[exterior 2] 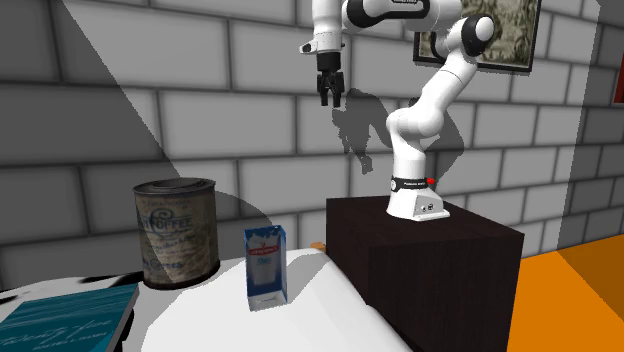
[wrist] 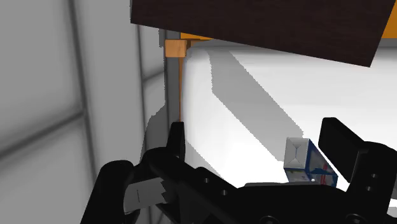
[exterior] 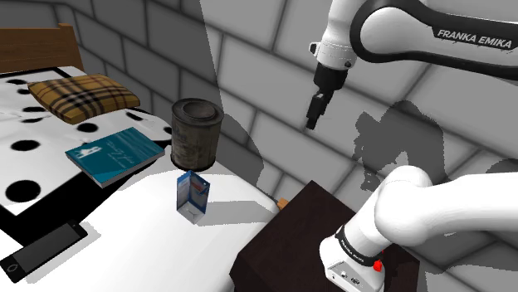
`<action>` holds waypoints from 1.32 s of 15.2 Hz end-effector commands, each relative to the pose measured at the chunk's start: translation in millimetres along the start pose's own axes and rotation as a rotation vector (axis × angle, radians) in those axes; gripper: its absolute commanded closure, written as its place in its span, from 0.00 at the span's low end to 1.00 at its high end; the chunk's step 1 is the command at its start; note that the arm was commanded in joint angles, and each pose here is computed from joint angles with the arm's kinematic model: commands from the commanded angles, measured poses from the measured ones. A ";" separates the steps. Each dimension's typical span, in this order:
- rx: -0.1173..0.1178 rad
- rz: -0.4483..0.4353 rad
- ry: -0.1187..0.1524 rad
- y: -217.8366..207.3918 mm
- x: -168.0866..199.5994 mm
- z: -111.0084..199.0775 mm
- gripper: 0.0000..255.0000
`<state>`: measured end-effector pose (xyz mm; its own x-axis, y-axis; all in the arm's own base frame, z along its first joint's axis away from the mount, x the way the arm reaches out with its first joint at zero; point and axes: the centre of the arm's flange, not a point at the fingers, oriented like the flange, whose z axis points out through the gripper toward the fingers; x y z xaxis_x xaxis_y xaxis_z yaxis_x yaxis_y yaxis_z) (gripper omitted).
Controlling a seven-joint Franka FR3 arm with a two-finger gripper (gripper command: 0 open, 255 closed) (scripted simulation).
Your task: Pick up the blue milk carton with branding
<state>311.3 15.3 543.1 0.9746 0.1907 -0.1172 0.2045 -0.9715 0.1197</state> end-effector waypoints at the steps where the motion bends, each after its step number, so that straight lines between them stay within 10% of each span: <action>1: 0.000 0.000 0.000 0.0 0.0 0.0 0.00; 20: 0.082 -0.024 0.114 -99.1 134.5 166.4 0.00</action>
<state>402.5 109.0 361.2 0.9747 0.2230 -0.0139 0.2234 -0.9738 0.0427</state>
